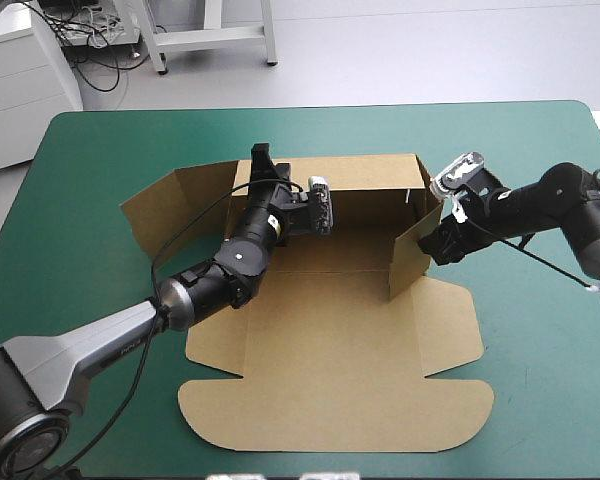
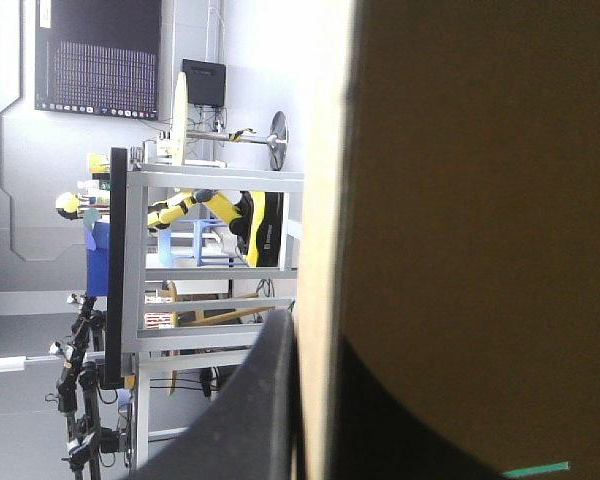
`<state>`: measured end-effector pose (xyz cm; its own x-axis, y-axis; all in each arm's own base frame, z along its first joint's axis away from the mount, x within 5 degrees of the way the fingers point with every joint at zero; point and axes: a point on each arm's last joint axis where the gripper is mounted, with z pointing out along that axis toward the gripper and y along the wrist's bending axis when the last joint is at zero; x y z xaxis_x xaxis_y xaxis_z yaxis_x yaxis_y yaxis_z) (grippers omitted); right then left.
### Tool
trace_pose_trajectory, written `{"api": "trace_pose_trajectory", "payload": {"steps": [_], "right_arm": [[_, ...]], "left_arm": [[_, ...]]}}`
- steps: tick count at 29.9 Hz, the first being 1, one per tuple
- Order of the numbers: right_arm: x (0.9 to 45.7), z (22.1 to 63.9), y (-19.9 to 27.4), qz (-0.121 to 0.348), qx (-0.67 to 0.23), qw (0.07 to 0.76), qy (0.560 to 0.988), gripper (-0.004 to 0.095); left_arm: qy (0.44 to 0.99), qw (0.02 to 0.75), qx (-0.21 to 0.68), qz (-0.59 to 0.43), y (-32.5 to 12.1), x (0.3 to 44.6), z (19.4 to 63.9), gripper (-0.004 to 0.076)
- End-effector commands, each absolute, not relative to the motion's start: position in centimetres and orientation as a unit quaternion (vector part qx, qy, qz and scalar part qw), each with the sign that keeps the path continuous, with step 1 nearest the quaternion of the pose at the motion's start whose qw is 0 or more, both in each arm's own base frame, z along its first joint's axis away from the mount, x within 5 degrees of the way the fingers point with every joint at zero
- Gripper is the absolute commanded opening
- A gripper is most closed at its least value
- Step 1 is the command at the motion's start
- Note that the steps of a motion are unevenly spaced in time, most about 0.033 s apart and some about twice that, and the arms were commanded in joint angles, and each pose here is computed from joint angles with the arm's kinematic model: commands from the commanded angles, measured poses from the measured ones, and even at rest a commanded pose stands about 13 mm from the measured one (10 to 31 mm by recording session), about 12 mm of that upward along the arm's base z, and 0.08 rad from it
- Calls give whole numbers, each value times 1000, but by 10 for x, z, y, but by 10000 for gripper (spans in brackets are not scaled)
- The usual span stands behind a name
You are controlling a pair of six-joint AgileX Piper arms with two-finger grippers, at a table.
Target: Fold the box
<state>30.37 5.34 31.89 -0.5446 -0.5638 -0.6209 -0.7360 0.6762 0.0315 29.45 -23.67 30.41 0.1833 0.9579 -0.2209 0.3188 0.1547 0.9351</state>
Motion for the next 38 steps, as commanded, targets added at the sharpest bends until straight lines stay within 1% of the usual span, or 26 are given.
{"api": "trace_pose_trajectory", "payload": {"steps": [1,6,8,12,18,28,33,38], "right_arm": [[302,337,55,153,-373,336,851,702],[309,329,57,171,-361,333,854,701],[312,329,58,175,-355,340,853,702],[316,331,57,164,-344,359,852,701],[318,335,61,187,-340,383,839,698],[323,339,61,185,-313,412,835,698],[323,340,68,183,-317,418,831,697],[327,342,73,172,-309,439,826,697]], "left_arm": [[557,548,540,313,-233,290,330,-32],[545,550,545,322,-234,290,331,-32],[538,551,547,328,-234,290,332,-32],[536,552,547,331,-234,290,333,-32],[532,546,545,348,-238,297,330,-32],[529,555,538,350,-243,302,336,-32],[522,560,539,351,-244,302,339,-32],[521,566,534,350,-245,303,345,-32]]}}
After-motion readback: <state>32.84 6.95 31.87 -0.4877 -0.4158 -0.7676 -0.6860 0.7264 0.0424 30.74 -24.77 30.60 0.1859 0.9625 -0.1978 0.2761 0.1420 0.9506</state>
